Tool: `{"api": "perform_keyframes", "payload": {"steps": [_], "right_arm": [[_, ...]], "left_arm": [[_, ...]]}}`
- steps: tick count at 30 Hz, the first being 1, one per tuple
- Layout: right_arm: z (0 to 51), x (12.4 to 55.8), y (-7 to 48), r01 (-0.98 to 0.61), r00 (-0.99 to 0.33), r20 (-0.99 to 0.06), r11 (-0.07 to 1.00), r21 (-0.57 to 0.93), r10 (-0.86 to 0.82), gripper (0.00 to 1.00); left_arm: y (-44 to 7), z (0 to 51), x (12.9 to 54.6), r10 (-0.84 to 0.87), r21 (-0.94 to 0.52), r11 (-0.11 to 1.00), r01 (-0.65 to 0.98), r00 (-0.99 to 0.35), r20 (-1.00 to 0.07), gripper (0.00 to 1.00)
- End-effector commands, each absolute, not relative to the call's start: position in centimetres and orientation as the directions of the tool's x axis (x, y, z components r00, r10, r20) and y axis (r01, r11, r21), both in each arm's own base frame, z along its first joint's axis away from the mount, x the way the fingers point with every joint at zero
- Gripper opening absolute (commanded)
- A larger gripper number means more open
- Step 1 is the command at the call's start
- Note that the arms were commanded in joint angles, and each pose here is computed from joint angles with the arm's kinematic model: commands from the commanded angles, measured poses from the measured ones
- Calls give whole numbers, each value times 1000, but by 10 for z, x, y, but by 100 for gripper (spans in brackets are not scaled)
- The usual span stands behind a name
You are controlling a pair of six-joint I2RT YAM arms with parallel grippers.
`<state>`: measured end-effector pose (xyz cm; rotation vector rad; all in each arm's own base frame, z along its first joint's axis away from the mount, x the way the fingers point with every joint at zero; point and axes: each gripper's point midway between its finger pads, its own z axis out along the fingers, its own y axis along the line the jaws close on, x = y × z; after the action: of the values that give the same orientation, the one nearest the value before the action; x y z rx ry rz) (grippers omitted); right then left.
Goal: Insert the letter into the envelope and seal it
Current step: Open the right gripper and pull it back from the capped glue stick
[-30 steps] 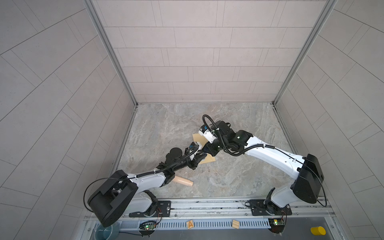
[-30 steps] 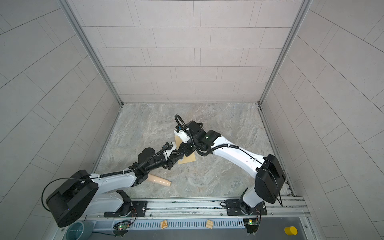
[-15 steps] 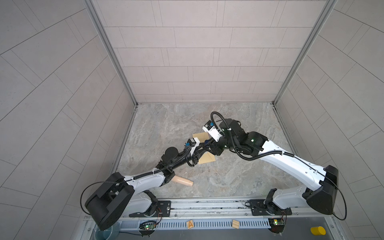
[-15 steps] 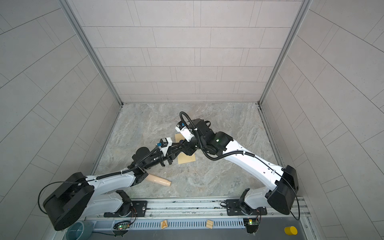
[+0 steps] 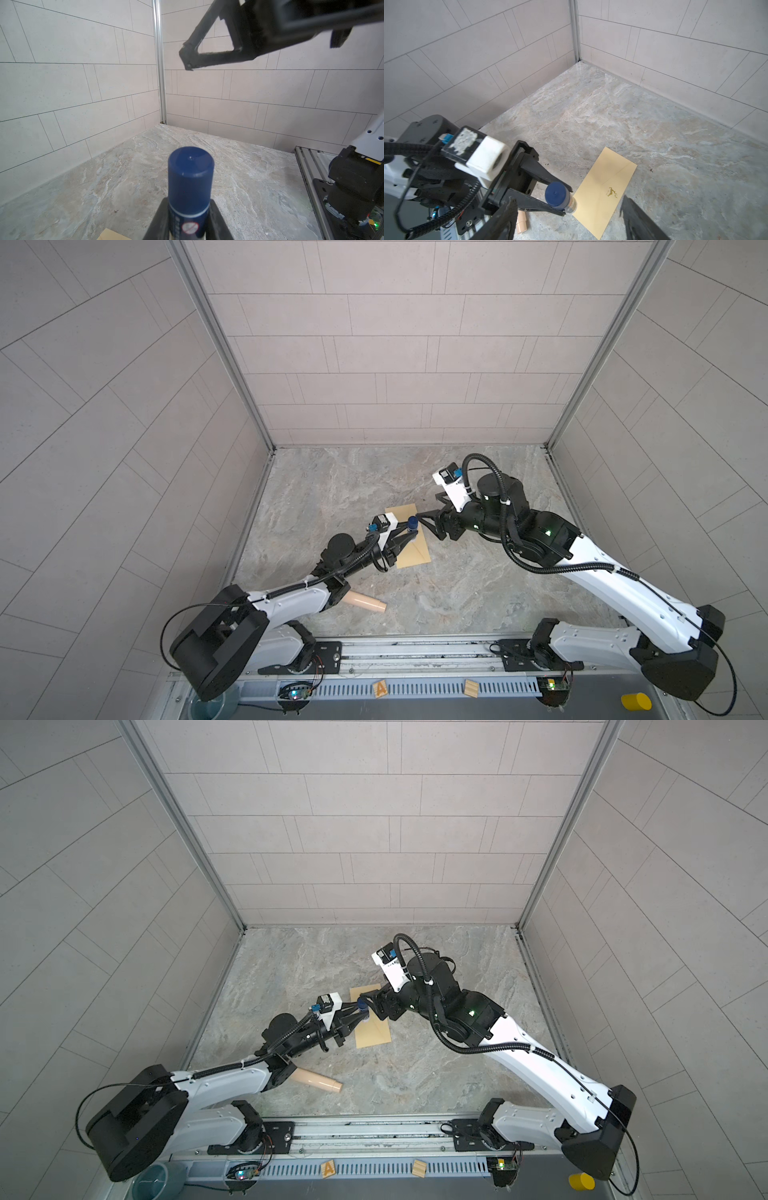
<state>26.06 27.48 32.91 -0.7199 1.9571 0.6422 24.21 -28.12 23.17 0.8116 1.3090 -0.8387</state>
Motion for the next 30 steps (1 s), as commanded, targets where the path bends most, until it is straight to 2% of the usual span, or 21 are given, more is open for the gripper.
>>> {"api": "perform_keyframes", "payload": {"steps": [1, 15, 30], "right_arm": [[322, 272, 274, -682, -405, -881, 723, 113, -245, 83], [283, 284, 274, -664, -459, -815, 746, 50, -353, 85], [228, 279, 261, -661, -528, -700, 751, -17, -480, 84]], "left_arm": [[-282, 260, 240, -122, 68, 464, 883, 140, -983, 0], [-283, 263, 240, -125, 77, 462, 884, 151, -981, 0], [-281, 269, 240, -141, 85, 471, 878, 170, -975, 0]]}}
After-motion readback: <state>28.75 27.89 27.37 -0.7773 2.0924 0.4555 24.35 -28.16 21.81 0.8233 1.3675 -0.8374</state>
